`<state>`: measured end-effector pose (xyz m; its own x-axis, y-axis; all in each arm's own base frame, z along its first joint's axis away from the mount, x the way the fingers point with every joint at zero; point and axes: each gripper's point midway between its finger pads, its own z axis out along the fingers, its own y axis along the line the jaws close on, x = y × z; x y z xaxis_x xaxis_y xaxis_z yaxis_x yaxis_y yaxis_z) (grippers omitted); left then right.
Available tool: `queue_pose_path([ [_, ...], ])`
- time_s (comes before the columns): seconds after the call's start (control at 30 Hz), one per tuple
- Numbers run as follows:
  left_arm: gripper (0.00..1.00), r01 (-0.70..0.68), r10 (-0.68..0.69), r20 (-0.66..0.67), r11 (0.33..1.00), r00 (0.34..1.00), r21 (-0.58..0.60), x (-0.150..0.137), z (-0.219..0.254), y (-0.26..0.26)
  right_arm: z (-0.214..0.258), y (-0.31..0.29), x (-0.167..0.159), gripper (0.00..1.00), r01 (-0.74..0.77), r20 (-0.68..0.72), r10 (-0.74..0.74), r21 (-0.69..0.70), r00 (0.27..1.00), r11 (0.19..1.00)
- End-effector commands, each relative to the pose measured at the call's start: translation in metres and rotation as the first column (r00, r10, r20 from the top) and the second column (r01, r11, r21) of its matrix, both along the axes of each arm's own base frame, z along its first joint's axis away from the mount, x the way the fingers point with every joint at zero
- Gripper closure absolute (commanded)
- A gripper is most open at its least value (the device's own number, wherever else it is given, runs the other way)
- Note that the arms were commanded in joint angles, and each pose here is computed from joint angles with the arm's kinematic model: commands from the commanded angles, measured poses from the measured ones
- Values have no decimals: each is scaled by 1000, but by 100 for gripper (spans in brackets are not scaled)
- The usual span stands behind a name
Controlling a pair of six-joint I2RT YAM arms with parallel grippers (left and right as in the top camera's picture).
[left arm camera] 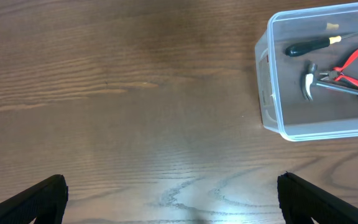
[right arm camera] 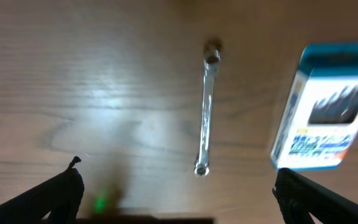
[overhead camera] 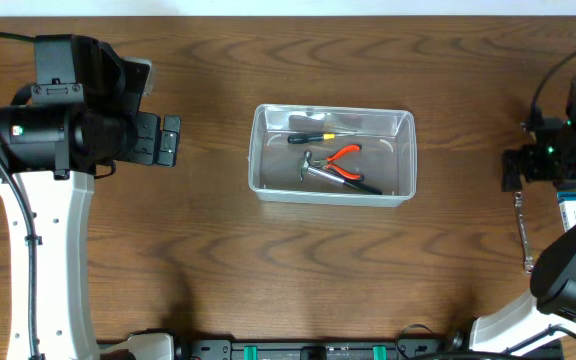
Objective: Pack container
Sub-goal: 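Lower the right gripper toward the silver wrench and align to grasp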
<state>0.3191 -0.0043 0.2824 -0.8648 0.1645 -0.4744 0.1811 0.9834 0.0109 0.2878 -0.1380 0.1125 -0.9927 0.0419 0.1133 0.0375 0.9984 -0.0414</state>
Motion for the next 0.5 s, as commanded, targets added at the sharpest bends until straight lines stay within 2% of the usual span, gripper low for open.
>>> queue_pose_path([
  [0.0,2,-6,6,16,1000,1000,9,1,4,1,-10,0,-19,1,58,-56,-56,21,997,998],
  [0.1,2,-7,6,29,1000,1000,9,4,6,1,-14,9,-34,1,40,-76,-37,50,996,998],
  [0.2,2,-7,6,50,1000,999,9,8,8,1,-11,20,-42,1,41,-29,-39,77,999,996],
  [0.47,2,-7,6,61,1000,998,9,10,10,1,37,16,-43,1,-65,247,63,0,967,998],
])
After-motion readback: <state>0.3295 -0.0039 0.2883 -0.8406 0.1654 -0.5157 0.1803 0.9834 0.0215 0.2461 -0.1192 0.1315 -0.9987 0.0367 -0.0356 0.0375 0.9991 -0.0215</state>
